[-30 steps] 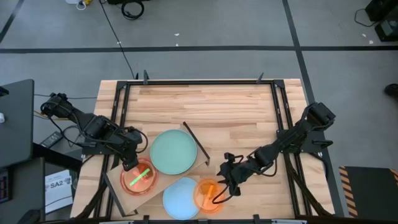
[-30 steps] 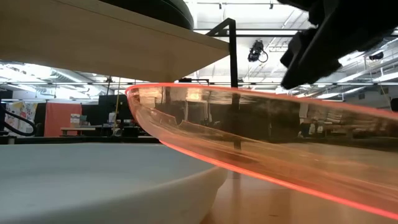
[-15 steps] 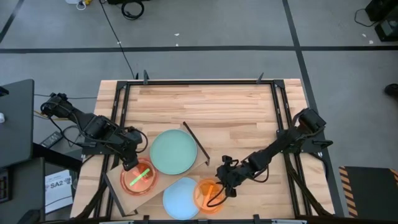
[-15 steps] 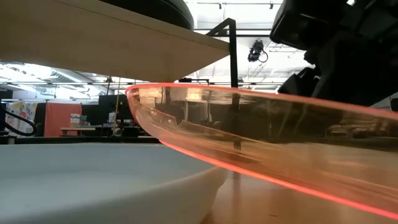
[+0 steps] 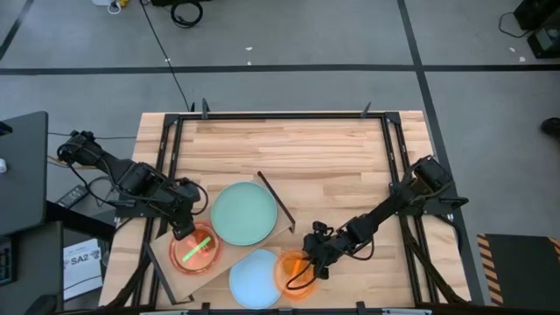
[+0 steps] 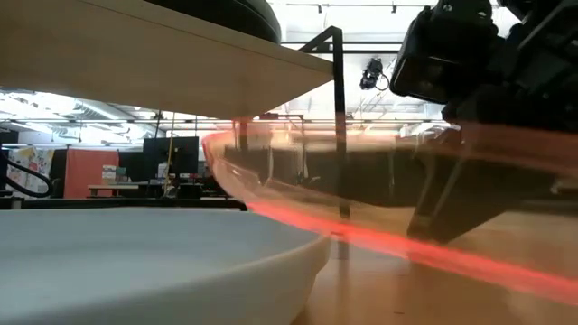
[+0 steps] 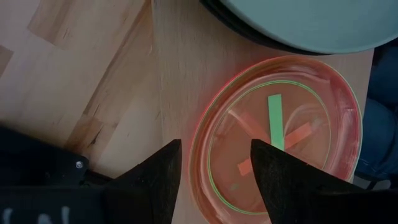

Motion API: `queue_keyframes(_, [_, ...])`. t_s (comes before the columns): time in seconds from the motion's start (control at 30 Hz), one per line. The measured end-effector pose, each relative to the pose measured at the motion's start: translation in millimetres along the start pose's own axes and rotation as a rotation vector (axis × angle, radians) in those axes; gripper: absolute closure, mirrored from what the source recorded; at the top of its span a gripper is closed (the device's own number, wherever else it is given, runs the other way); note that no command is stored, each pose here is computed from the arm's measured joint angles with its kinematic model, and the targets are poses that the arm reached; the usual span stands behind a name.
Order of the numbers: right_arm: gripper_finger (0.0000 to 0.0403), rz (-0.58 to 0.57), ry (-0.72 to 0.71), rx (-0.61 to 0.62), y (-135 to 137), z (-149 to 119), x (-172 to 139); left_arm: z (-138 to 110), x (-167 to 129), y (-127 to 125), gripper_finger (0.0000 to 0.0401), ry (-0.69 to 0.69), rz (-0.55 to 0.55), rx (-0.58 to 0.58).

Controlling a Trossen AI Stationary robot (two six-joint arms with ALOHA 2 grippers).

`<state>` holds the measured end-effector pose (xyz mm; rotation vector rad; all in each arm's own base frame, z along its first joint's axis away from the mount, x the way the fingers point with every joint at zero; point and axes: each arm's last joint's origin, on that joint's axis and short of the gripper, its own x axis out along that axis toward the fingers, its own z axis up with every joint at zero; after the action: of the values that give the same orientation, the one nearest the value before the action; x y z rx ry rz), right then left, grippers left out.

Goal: Place and stack plates onto a shelf
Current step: Stack the orange plate on top of the green plate on the shelf

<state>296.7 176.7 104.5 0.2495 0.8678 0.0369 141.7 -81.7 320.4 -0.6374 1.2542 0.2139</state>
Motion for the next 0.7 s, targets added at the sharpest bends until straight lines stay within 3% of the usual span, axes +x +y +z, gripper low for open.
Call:
queue_keyframes(0.23, [0.0252,0.012,0.001,0.002,0.6,0.6,-0.4,0.0,0.0,0.0,0.0202,-0.001,0.001,0.0])
queue_keyframes(0.7, [0.0337,0.02,0.007,0.008,0.5,0.4,-0.2,0.0,0.0,0.0,0.0202,-0.001,0.001,0.0])
